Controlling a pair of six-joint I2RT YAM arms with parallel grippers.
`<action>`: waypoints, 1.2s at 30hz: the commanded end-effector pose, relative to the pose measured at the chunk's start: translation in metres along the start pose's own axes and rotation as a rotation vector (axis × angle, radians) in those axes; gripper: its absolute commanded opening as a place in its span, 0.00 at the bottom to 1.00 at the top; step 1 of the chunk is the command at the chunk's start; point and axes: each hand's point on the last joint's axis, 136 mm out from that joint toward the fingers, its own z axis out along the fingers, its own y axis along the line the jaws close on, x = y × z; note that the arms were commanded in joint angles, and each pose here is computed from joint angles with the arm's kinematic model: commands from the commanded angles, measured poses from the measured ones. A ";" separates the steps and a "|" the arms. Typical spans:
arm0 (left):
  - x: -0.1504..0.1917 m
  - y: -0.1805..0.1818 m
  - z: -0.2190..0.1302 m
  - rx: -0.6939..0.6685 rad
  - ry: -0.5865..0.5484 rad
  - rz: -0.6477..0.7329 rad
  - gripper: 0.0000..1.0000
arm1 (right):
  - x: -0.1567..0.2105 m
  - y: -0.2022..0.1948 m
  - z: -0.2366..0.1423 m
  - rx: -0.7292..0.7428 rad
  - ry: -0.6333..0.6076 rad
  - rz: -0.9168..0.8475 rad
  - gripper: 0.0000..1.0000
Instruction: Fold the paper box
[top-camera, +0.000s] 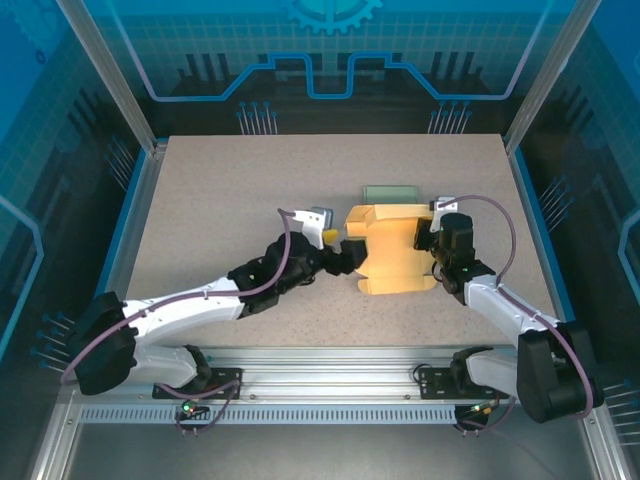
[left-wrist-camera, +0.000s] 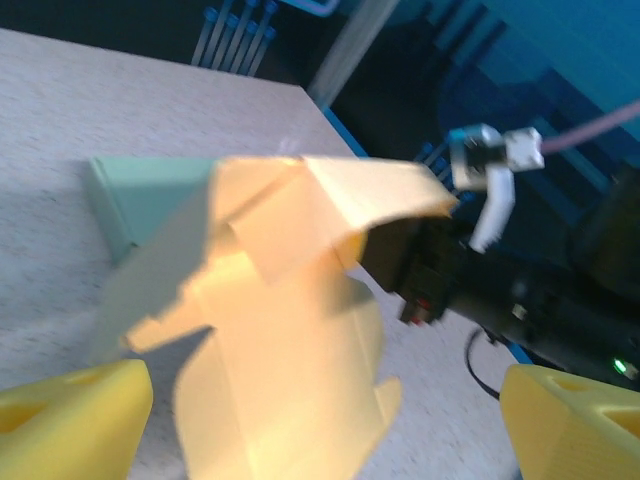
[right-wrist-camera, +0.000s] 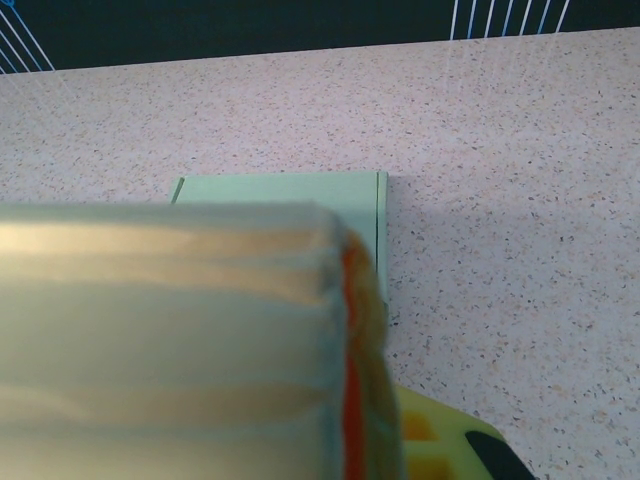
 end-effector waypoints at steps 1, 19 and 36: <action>0.014 0.001 0.014 -0.012 0.068 0.008 0.92 | -0.006 0.000 -0.001 0.005 -0.018 -0.005 0.00; 0.010 0.037 0.066 -0.147 0.146 0.031 0.99 | -0.006 -0.001 -0.001 0.009 -0.018 -0.003 0.00; 0.020 0.062 0.084 -0.234 0.177 0.037 0.99 | -0.006 -0.001 -0.002 0.011 -0.020 -0.002 0.00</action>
